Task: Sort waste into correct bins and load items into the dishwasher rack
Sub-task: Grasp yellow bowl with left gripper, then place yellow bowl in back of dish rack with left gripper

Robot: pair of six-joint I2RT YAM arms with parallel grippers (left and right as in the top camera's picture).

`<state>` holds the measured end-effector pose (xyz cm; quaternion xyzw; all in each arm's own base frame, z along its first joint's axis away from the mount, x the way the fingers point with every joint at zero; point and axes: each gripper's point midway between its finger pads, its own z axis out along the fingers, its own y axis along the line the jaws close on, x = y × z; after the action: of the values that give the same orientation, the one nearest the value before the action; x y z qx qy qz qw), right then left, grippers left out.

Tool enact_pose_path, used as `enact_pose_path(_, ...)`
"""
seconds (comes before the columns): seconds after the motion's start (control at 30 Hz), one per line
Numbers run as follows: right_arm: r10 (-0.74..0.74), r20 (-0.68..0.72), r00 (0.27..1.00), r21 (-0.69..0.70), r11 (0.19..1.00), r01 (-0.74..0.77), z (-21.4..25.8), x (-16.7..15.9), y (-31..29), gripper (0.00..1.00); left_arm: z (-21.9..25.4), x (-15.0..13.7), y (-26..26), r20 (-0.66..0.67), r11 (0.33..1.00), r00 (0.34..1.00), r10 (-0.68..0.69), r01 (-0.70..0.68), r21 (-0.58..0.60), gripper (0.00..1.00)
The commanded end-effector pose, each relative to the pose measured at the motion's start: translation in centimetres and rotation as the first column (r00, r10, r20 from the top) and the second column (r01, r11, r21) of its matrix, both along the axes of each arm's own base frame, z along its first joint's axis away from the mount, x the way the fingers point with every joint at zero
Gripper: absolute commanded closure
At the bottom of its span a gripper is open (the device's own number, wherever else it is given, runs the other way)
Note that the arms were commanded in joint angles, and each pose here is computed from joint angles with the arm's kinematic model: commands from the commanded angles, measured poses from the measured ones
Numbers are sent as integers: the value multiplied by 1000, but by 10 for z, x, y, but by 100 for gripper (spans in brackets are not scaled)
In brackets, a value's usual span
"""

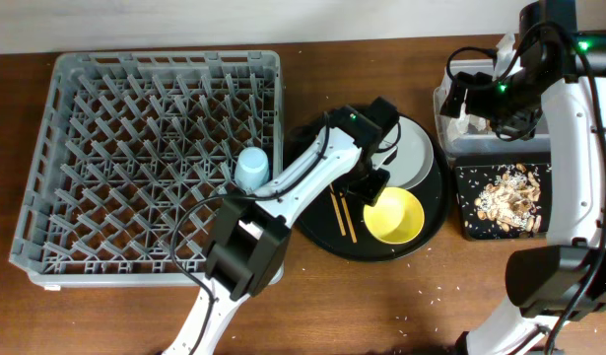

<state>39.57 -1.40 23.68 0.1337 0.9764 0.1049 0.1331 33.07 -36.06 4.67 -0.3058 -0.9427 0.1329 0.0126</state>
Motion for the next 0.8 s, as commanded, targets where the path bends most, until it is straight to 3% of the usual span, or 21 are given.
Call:
enact_pose_path(0.0,2,24,1000,-30,1000,-2,8,0,-3,1,-21,-6,-5,-24,999,999,34,-33,37,64)
enact_pose_path(0.1,2,23,1000,-30,1000,-2,8,0,-3,1,-28,-10,-10,-21,999,1000,20,-19,45,68)
enact_pose_path(0.23,0,22,1000,-37,999,1,8,0,-4,1,-29,-8,-8,-14,998,1000,23,-22,54,98)
enact_pose_path(0.4,-2,22,1000,-45,999,3,7,0,-5,1,-19,-5,-4,-2,998,1000,28,-28,61,99)
enact_pose_path(0.57,-8,19,1000,-65,998,9,7,0,-9,2,50,35,47,144,982,984,108,-129,142,99)
enact_pose_path(0.7,-8,20,1000,-65,998,9,7,0,-9,2,117,81,103,337,950,917,213,-274,147,99)
enact_pose_path(0.77,-8,34,999,-67,998,10,8,3,-9,2,147,112,145,489,900,829,273,-399,173,99)
